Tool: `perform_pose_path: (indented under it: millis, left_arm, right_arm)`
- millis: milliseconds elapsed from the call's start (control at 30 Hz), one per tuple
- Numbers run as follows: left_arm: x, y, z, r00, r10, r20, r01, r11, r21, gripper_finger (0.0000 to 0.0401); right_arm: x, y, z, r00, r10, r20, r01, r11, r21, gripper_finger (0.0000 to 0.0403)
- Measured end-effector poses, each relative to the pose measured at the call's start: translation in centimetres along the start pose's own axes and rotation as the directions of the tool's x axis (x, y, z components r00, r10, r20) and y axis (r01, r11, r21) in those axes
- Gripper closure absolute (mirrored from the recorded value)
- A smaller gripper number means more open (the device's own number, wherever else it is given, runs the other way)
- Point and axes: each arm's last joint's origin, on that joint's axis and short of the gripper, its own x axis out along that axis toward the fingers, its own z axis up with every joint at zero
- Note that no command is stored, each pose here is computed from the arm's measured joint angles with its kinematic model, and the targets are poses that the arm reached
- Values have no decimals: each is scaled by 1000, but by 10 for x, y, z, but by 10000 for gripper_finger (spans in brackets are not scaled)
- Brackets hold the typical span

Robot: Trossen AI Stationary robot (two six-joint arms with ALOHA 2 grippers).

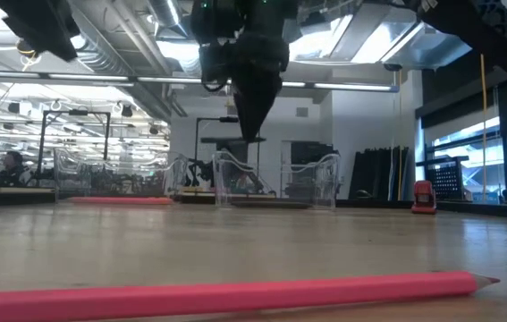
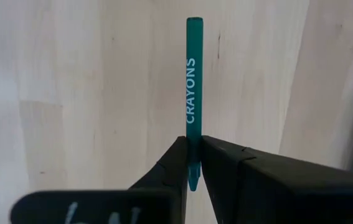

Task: Sort crayons/erasers/pens/pencils in bins
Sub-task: Put the green crayon into the bottom transparent bin

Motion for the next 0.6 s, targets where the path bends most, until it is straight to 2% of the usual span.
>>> perform_pose_path:
  millis: [200,467,600]
  left_arm:
    - [-11,-4,-4,999,-53,12,52,998,22,305]
    - [-14,-8,-8,998,-55,30,54,997,47,305]
    - [-15,-9,-9,997,-58,42,55,997,58,305]
  right_arm:
    - [-17,16,-2,1000,8,-28,-8,1000,7,359]
    - [-29,49,-9,995,20,-99,-20,1000,4,359]
    - [-39,67,-13,995,24,-94,-21,999,31,359]
